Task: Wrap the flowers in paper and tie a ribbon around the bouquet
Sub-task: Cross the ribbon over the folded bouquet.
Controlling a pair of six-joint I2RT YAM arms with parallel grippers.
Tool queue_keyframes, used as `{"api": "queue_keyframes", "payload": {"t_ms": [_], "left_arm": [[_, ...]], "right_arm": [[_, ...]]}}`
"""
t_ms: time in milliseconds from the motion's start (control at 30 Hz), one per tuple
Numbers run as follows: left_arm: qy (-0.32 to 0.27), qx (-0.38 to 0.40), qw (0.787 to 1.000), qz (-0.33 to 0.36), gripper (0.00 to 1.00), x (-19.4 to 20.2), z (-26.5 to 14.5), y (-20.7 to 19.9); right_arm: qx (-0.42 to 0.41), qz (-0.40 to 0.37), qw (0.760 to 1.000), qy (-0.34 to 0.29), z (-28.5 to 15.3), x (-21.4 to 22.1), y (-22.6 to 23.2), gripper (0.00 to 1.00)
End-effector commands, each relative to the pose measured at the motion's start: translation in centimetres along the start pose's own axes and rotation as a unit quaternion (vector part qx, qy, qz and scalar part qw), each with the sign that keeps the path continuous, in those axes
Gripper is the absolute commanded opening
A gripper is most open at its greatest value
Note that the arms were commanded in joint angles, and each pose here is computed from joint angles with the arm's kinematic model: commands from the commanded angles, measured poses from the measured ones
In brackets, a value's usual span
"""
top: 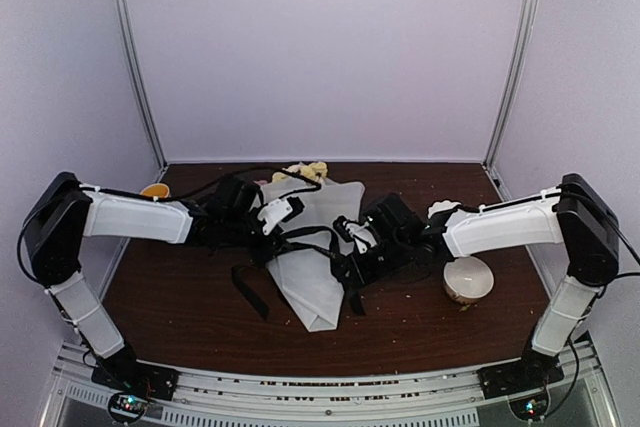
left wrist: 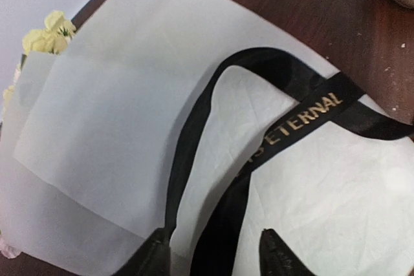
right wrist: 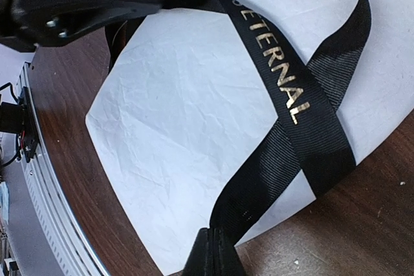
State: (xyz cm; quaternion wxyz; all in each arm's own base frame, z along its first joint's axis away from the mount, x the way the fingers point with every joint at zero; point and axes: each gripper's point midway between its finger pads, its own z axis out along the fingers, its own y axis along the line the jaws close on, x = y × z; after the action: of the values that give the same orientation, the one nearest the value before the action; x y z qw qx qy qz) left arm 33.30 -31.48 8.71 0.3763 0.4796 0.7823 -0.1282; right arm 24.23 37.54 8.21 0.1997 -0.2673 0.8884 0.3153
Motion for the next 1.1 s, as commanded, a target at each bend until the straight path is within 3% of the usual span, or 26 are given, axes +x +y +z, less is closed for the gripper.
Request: {"api": "queue_keyframes", "payload": {"t_ms": [0, 167, 300, 467, 867, 1067], "left_arm": [[-0.059, -0.009, 0.998, -0.035, 0.56, -3.0, -4.6, 0.5], [0.017, -0.062, 0.988, -0.137, 0.63, 1.6, -6.4, 1.8], [0.114, -0.12, 0.954, -0.249, 0.6, 8.1, -7.8, 2.8], [0.184, -0.159, 0.92, -0.307, 0.59, 14.2, -7.8, 2.4], [0.17, -0.099, 0.933, -0.3, 0.65, 13.7, -3.7, 1.4], [0.142, -0.081, 0.942, -0.293, 0.64, 12.1, -4.4, 1.1]], "right_arm": [[0.001, -0.017, 1.0, -0.001, -0.1, -0.9, 0.0, 0.0], [0.02, -0.032, 0.999, 0.003, -0.5, -1.1, -0.7, 0.0], [0.076, -0.041, 0.996, -0.014, -1.2, -1.3, -2.6, 0.0], [0.119, -0.06, 0.991, -0.01, -1.5, -1.3, -4.1, 0.0], [0.113, -0.068, 0.991, -0.014, -1.6, -1.0, -3.9, 0.0], [0.116, -0.069, 0.991, -0.01, -1.7, -0.9, -4.0, 0.0]]}}
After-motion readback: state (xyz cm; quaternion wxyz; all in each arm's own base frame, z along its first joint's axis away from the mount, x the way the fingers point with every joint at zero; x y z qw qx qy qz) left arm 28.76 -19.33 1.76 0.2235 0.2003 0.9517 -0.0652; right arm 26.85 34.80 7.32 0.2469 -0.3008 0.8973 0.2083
